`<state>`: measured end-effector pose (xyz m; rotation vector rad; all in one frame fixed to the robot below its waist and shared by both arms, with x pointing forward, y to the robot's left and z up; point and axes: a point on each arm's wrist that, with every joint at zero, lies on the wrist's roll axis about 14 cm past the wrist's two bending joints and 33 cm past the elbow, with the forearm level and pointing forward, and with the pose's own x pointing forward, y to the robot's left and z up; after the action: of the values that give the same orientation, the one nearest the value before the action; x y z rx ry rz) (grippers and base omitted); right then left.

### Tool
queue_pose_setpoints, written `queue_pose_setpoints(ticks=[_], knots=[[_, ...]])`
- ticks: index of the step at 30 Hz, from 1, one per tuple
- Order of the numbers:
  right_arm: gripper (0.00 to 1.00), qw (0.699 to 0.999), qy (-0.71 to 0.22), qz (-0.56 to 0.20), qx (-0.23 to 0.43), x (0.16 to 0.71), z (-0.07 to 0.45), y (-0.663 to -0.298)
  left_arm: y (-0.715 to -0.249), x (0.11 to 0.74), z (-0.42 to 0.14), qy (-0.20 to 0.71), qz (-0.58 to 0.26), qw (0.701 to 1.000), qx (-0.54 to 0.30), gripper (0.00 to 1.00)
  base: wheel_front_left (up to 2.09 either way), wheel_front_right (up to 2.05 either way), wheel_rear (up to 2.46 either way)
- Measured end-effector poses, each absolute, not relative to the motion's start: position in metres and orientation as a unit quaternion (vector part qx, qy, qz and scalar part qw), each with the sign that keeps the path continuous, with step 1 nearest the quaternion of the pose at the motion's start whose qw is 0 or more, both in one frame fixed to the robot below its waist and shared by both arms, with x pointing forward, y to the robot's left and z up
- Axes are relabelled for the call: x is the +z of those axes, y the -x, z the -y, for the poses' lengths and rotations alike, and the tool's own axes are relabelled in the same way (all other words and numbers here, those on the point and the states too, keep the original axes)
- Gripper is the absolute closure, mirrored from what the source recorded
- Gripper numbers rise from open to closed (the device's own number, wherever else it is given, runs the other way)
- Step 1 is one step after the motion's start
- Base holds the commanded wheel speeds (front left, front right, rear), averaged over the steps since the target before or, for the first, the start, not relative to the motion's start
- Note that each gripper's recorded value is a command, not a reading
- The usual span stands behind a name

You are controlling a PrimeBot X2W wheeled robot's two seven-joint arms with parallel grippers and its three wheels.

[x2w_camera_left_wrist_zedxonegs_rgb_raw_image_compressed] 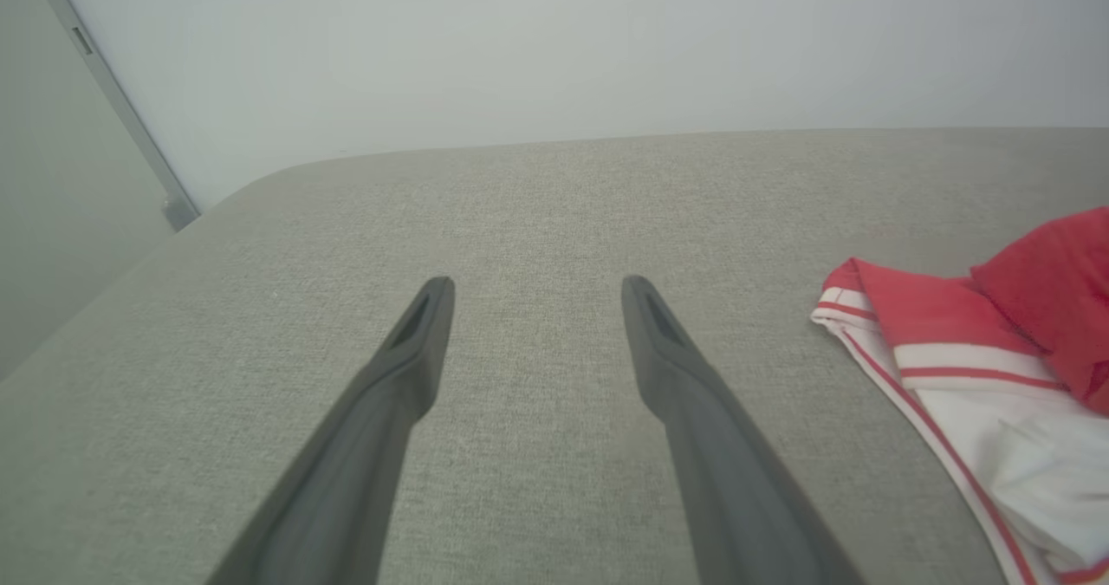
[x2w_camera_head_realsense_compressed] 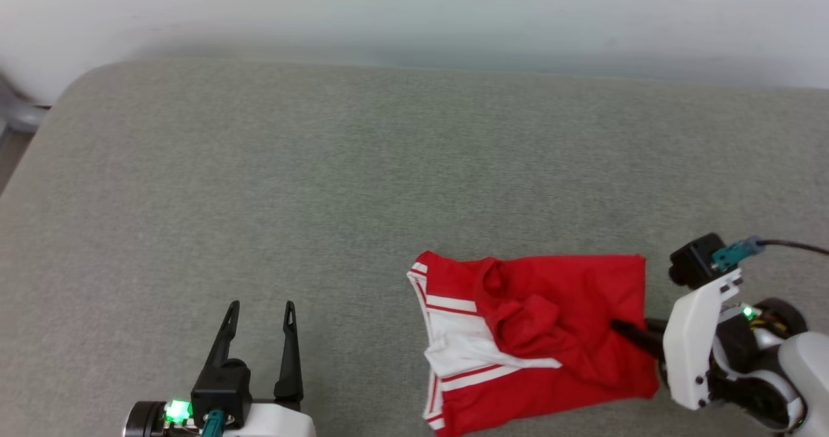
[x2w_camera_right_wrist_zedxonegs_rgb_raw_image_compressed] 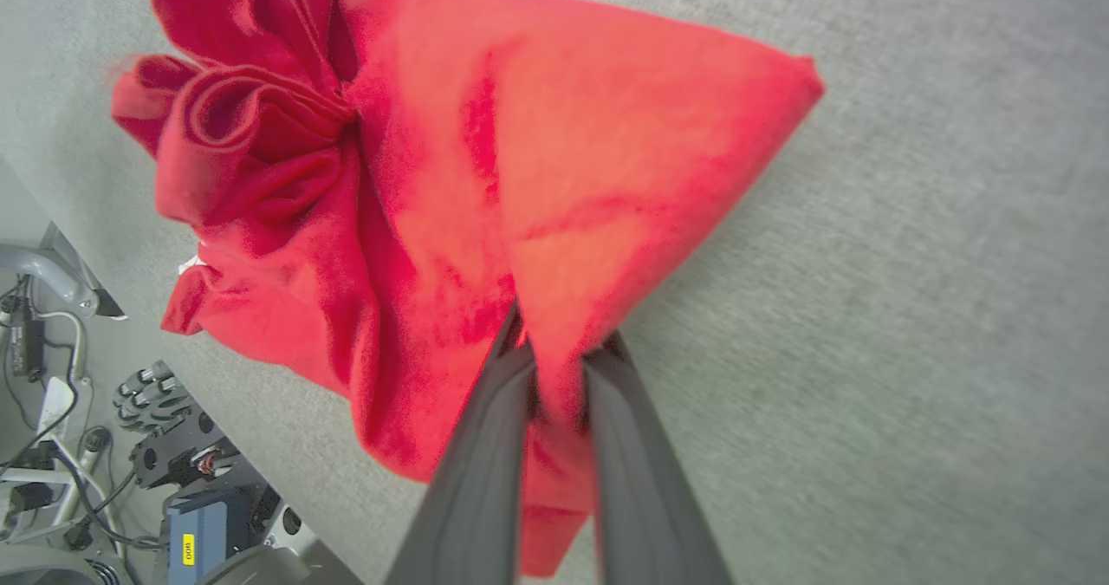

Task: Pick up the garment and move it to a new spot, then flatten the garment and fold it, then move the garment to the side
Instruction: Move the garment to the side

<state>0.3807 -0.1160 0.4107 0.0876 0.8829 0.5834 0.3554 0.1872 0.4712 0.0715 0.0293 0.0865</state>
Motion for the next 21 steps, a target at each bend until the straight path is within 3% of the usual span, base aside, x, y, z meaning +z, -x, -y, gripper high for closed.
queue_pose_setpoints(ticks=[11, 21], knots=[[1.00, 0.910, 0.064, -0.361, 0.193, 0.458, 0.210, -0.394, -0.382, 0.472, -0.147, -0.028, -0.005, 0.999, -0.016, 0.00, 0.00, 0.00, 0.00], [1.00, 0.924, 0.108, -0.351, 0.104, 0.479, 0.287, -0.403, -0.413, 0.468, -0.122, -0.028, 0.002, 0.998, -0.053, 0.00, 0.00, 0.00, 0.00]])
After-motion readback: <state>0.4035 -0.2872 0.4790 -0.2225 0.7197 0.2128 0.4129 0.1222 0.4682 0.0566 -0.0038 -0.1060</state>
